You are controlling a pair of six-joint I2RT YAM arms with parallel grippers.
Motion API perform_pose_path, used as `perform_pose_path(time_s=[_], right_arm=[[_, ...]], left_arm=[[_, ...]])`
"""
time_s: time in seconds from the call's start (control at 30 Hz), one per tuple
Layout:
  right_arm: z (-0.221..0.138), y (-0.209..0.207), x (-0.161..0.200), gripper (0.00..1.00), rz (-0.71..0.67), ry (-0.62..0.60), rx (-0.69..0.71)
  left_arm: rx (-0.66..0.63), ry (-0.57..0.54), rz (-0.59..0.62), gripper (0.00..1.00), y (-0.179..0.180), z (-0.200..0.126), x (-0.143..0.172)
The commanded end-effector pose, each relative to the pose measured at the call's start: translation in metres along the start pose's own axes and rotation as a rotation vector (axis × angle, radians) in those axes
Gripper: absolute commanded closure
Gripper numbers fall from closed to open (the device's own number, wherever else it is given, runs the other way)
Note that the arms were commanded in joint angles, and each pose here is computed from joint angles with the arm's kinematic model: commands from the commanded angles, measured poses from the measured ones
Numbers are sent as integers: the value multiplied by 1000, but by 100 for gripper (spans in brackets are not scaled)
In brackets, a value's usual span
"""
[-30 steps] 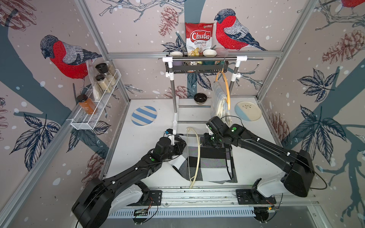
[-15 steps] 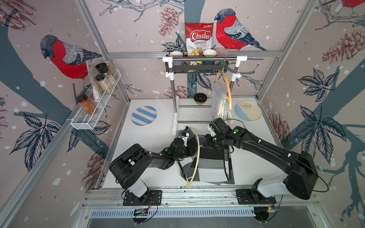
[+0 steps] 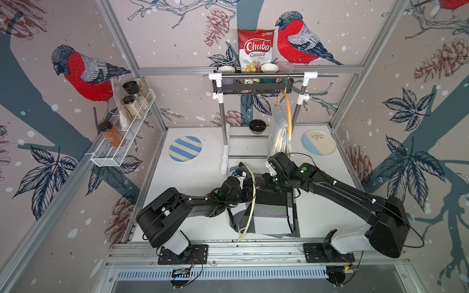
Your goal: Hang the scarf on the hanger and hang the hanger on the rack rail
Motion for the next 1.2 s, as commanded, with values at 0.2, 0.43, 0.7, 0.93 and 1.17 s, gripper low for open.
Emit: perform_pose_path(time_s=[0.2,0.43,0.7,0.93,1.17], right_arm=[[-2,-33,17,100,-8,75,106],[4,-33,12,100,-24,76,133],[7,-17,8,100,-62,92,132],[6,-17,11,100,-73,96,143],[2,-7,12,100,-90,92,135]], left_arm=[[-77,36,153,29,-25,-55,-17],[-405,-97,86,19,26,-143,-4],[-235,-80,-21,10,56,-116,39],[-28,-147,-16,38,21,-97,19],[6,-53,32,92,17,-69,21]])
Point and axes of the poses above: each gripper's point midway between its finger pads, its own z axis out along the fingers, its own y axis along the line the jaws close on, x = y × z, the point moved 1 cm from there along -z, back along the fingers, and after that the axes turned 1 degree about -z, right-handed, at the moved point
